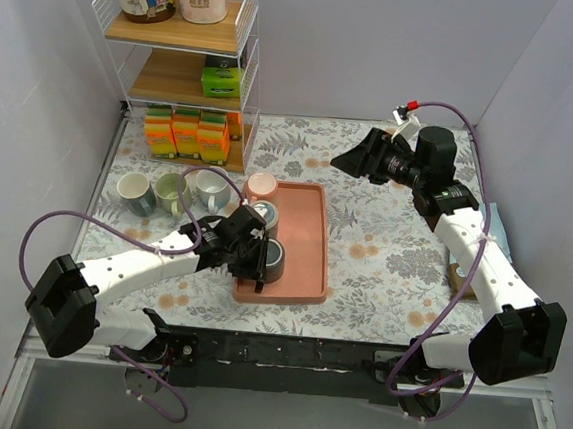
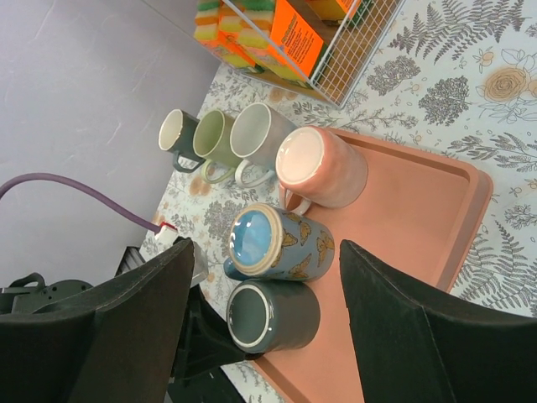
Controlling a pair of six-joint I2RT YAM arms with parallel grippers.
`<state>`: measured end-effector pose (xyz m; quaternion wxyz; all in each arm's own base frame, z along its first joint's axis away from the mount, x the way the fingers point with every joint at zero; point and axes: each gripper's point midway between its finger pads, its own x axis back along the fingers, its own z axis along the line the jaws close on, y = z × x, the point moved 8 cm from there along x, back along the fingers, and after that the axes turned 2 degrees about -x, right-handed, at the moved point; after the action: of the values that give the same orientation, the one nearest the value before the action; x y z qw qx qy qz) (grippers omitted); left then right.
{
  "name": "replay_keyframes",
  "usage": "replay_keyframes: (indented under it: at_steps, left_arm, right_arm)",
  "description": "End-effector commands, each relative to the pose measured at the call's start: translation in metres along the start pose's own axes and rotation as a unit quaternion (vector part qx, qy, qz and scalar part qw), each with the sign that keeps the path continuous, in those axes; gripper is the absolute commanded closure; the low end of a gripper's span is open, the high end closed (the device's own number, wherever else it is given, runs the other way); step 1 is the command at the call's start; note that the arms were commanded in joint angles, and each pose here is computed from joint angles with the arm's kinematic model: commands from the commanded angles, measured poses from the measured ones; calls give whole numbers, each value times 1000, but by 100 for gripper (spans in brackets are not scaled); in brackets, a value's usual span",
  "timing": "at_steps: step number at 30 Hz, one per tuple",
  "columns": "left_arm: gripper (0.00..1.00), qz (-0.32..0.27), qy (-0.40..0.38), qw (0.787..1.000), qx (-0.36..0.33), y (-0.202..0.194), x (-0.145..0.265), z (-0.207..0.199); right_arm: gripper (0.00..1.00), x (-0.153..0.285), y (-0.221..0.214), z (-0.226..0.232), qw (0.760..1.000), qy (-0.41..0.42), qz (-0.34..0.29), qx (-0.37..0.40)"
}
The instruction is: Turn the mug right side up
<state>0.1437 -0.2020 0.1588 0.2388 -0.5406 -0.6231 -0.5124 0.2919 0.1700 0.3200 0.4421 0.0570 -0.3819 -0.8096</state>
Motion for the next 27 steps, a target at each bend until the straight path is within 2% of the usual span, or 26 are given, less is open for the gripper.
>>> replay_keyframes:
  at_steps: [1, 4, 6, 19, 27]
  left_arm:
    - [68, -24, 59, 998, 6, -4, -11, 5]
    - [55, -41, 85, 995, 12, -9, -15, 3]
    - [52, -48, 99, 994, 12, -15, -18, 0]
    - [55, -119, 151, 981, 10, -1, -19, -12]
    - [60, -155, 128, 980, 3, 12, -3, -23]
  right_arm:
    - [22, 11, 5, 10, 999, 12, -15, 26]
    - [23, 12, 4, 10, 1000, 10, -13, 27]
    - [22, 11, 3, 9, 1000, 10, -10, 26]
    - [23, 14, 2, 10, 999, 12, -7, 35]
    - [23, 17, 0, 8, 999, 10, -8, 37]
